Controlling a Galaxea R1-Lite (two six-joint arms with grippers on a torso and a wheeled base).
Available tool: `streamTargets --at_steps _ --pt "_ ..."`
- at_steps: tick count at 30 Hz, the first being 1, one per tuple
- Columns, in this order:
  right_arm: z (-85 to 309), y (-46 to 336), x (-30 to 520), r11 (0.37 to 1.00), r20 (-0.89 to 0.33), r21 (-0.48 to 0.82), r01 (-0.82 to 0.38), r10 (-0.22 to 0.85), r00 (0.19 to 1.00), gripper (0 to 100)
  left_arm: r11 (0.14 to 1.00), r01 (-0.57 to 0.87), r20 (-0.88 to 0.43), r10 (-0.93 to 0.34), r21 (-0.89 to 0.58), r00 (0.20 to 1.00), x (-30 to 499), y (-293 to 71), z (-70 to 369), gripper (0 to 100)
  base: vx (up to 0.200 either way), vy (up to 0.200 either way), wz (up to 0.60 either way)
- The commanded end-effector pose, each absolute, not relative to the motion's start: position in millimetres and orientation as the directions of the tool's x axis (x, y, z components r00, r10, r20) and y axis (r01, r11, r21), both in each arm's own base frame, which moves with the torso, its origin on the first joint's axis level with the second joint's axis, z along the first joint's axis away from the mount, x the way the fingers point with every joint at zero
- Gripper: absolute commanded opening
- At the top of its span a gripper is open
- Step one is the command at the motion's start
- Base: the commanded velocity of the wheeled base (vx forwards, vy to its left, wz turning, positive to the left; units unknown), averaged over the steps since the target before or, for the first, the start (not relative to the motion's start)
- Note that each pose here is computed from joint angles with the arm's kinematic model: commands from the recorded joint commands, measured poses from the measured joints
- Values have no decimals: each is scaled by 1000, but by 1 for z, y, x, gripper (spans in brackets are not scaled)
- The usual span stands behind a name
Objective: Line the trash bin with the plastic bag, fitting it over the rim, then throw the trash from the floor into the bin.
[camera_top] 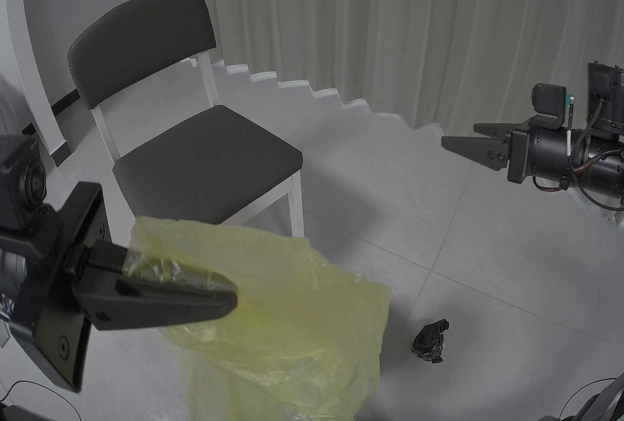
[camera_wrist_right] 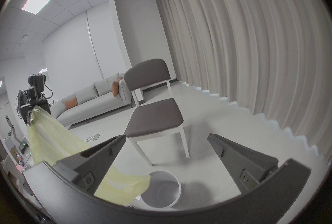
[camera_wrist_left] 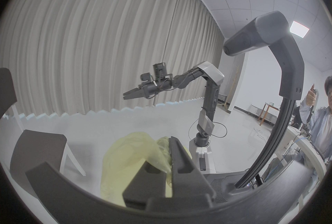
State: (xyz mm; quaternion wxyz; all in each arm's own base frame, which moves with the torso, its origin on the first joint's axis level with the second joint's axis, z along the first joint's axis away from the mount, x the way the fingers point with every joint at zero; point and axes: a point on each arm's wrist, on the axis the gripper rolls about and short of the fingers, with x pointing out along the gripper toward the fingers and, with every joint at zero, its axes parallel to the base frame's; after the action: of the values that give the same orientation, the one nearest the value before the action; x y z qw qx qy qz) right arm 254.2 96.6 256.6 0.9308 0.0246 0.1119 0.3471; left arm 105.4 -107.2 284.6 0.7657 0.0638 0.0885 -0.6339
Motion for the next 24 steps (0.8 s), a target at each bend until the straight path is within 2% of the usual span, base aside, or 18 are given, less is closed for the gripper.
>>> streamTargets --at_steps 1,6,12,19,24 --pt "233 114 272 738 -266 146 -659 671 692 100 158 987 -212 -965 -8 153 101 -110 293 0 0 0 0" --pt "218 124 272 720 -316 160 -675 686 656 100 158 987 -197 -968 5 156 99 -109 301 0 0 0 0" --pt "206 116 260 724 -390 150 -673 669 633 100 168 985 -170 -970 41 172 94 -102 306 0 0 0 0" --pt "215 106 233 720 -373 140 -680 675 637 100 196 979 -144 -968 64 203 92 -96 313 0 0 0 0" --pt "209 112 218 692 -418 159 -704 693 587 100 198 977 -126 -970 79 207 89 -93 316 0 0 0 0"
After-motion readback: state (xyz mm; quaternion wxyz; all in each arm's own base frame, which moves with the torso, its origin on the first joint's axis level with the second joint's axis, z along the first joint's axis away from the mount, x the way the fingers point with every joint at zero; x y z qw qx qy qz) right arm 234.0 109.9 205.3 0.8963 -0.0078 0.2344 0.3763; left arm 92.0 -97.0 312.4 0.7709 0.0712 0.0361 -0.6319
